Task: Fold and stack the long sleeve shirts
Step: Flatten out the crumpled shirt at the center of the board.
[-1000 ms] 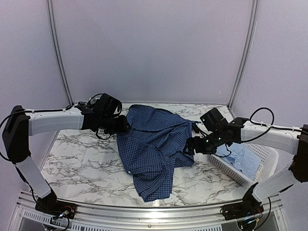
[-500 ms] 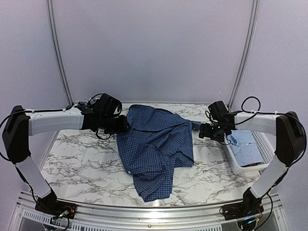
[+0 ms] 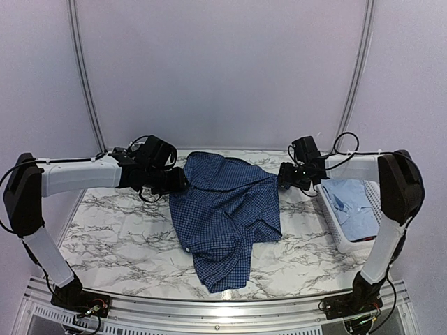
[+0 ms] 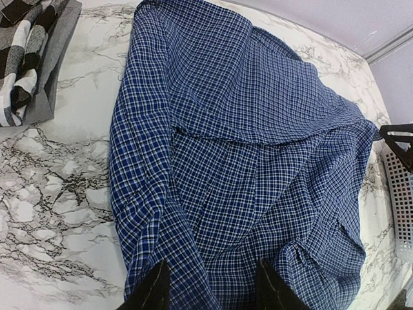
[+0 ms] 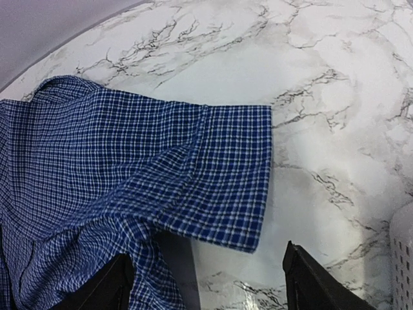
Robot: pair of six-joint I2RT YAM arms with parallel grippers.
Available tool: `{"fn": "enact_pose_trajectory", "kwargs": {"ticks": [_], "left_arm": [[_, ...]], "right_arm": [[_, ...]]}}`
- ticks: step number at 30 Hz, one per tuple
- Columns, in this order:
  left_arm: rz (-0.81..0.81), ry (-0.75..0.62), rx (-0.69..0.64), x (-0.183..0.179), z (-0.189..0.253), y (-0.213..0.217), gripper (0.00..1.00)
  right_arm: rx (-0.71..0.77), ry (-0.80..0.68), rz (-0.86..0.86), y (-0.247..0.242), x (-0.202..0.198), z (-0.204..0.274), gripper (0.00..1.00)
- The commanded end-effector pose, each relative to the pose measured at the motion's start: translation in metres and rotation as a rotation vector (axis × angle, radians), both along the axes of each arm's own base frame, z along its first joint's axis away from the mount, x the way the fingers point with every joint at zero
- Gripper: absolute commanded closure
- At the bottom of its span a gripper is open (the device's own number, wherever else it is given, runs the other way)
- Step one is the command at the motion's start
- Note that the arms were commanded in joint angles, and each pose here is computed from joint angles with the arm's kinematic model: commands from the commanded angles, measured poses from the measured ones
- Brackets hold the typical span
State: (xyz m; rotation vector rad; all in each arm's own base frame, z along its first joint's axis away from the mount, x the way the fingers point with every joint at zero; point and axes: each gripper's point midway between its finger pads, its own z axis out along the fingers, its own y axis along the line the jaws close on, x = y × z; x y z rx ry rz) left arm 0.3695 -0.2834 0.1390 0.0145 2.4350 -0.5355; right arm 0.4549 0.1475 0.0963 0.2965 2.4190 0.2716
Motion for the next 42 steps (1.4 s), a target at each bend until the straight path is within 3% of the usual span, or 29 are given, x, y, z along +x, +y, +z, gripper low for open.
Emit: {"fn": "enact_pose_trajectory", "kwargs": {"ticks": [1,8,16,33,42], "left_arm": [[-0.019,-0.032,-0.011,0.002,0.014,-0.004,0.54],[-0.025,-0.044,-0.014,0.003,0.019,-0.004,0.54],[-0.029,-0.047,-0.014,0.003,0.02,-0.005,0.54],[-0.027,-0.044,-0.011,0.002,0.018,-0.003,0.54],[-0.024,-0.055,-0.012,0.001,0.022,-0.002,0.54]], "right_arm": [[0.053,-0.065,-0.049,0.005,0.03,0.008,0.25],[0.075,-0.06,-0.101,0.002,0.039,-0.008,0.28],[0.097,-0.105,-0.136,-0.002,0.048,-0.003,0.53],[0.161,-0.196,-0.129,-0.004,0.042,0.021,0.3],[0.226,-0.109,-0.176,-0.016,0.049,-0.005,0.34]]}}
